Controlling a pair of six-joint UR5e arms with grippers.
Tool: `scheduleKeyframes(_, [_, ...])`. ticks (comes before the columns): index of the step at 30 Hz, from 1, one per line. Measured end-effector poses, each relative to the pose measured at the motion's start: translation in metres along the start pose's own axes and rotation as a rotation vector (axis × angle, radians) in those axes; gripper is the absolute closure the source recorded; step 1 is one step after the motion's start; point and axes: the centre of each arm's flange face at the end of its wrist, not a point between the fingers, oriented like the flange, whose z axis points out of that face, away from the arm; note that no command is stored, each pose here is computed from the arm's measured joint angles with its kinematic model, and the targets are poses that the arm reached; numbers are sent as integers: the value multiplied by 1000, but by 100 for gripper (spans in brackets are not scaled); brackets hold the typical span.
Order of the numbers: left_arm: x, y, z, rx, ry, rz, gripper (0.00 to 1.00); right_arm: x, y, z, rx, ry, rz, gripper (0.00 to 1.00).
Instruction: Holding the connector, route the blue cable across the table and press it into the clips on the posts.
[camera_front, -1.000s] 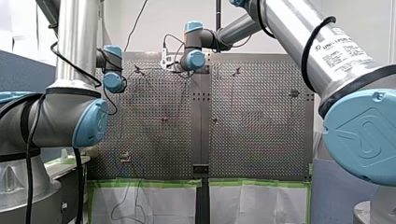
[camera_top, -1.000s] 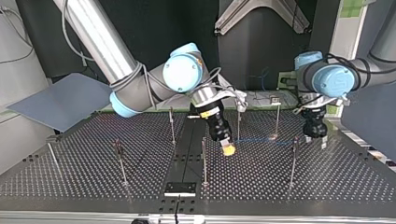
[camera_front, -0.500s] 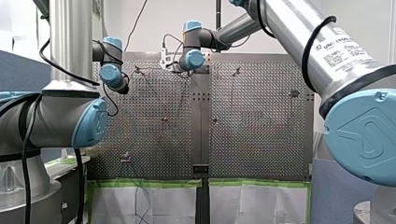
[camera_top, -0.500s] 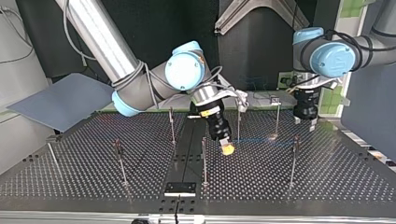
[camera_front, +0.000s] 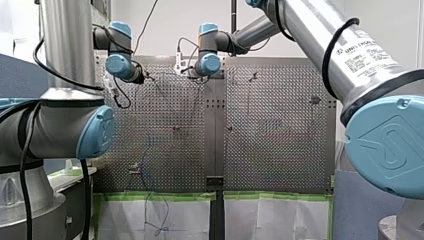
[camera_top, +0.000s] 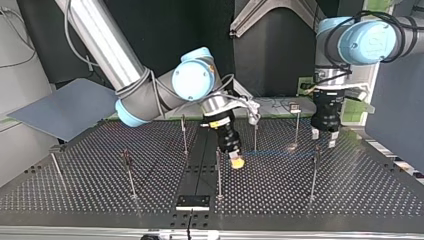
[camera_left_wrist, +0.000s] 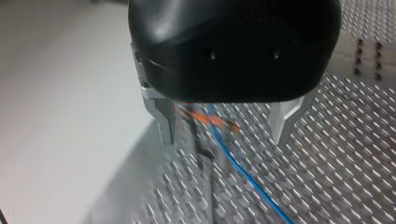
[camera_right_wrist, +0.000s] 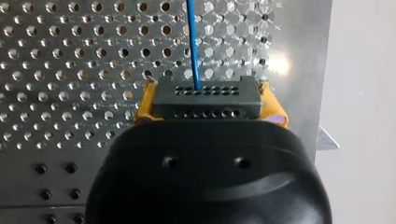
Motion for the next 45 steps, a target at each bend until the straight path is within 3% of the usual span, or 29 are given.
scheduleKeyframes(10, [-38,-30,-20,96,-59,26,0,0,2,0,-1,-1,0,100])
scheduleKeyframes(23, [-34,-55,-32,187,-23,54,0,-1,2,1,-2,-1,0,100])
scheduleKeyframes(32, [-7,-55,-16,183,49,116,0,-3,3,2,-4,-2,-1,100])
scheduleKeyframes(39, [-17,-65,-13,190,23,126,0,-4,3,2,-4,-4,-3,100])
scheduleKeyframes(45, [-15,-66,-11,148,36,168,0,-5,1,2,-3,-4,-3,100])
